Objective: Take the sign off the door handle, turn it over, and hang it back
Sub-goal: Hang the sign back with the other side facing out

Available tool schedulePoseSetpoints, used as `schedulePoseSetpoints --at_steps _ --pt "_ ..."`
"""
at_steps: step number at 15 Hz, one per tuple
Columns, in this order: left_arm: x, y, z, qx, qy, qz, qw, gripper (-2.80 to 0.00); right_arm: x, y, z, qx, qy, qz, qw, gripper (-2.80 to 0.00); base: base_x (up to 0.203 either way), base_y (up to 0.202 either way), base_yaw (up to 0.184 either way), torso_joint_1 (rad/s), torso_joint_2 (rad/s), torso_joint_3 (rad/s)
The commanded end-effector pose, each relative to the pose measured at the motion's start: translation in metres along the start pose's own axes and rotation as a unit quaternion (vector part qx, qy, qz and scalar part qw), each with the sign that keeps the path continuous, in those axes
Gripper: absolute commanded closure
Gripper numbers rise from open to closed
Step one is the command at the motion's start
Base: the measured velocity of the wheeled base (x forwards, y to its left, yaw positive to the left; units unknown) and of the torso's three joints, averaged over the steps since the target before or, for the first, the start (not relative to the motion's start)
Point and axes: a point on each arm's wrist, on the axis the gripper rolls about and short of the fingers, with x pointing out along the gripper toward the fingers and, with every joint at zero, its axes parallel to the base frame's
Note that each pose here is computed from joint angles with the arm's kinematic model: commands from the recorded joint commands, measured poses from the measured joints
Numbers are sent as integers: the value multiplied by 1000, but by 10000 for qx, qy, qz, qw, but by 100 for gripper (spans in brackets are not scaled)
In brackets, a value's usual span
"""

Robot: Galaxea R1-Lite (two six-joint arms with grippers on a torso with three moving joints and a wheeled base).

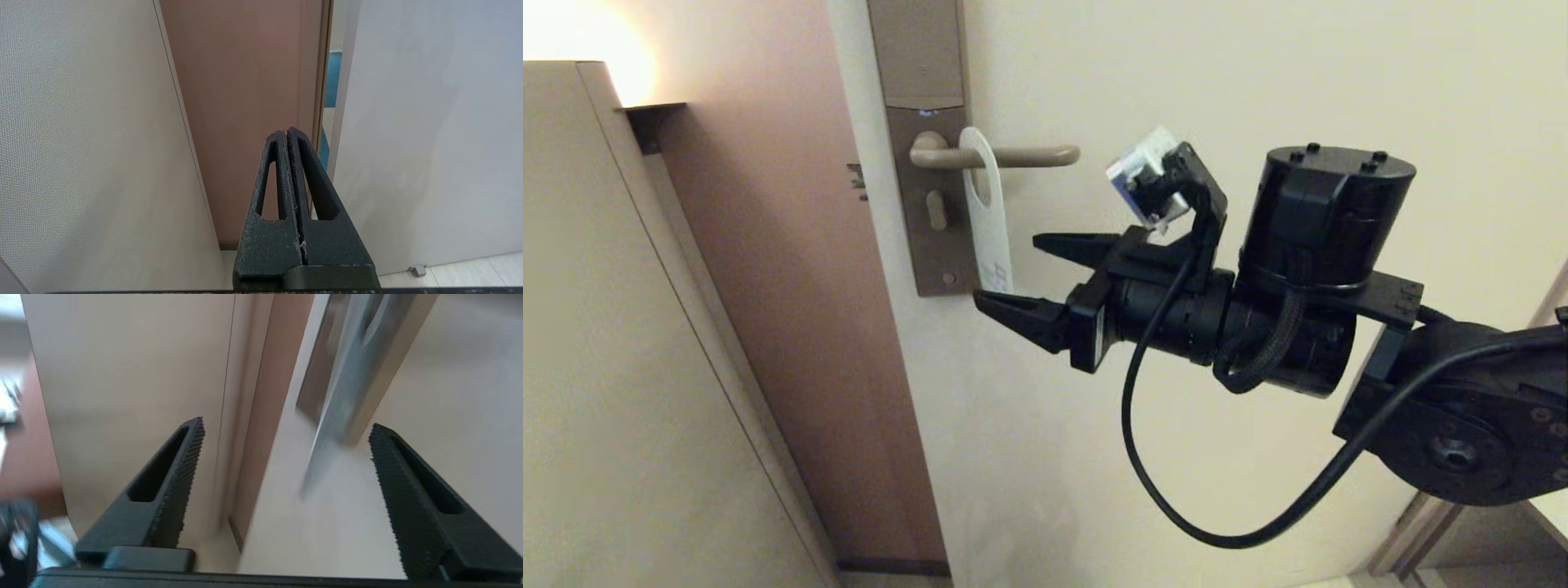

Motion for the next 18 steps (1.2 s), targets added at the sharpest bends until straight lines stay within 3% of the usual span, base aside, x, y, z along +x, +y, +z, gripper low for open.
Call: schedulePoseSetpoints --at_steps 1,17,18 --pt "0 0 0 4 -1 0 10000 0 10 -3 5 101 -149 6 9998 -280 0 0 0 0 0 0" --pt "0 0 0 -3 -1 0 10000 0 -5 -25 -7 199 79 -295 9993 -280 0 0 0 0 0 0" --pt "0 0 0 4 -1 0 10000 0 -5 -25 -7 197 72 -287 9994 0 0 0 0 0 0 0"
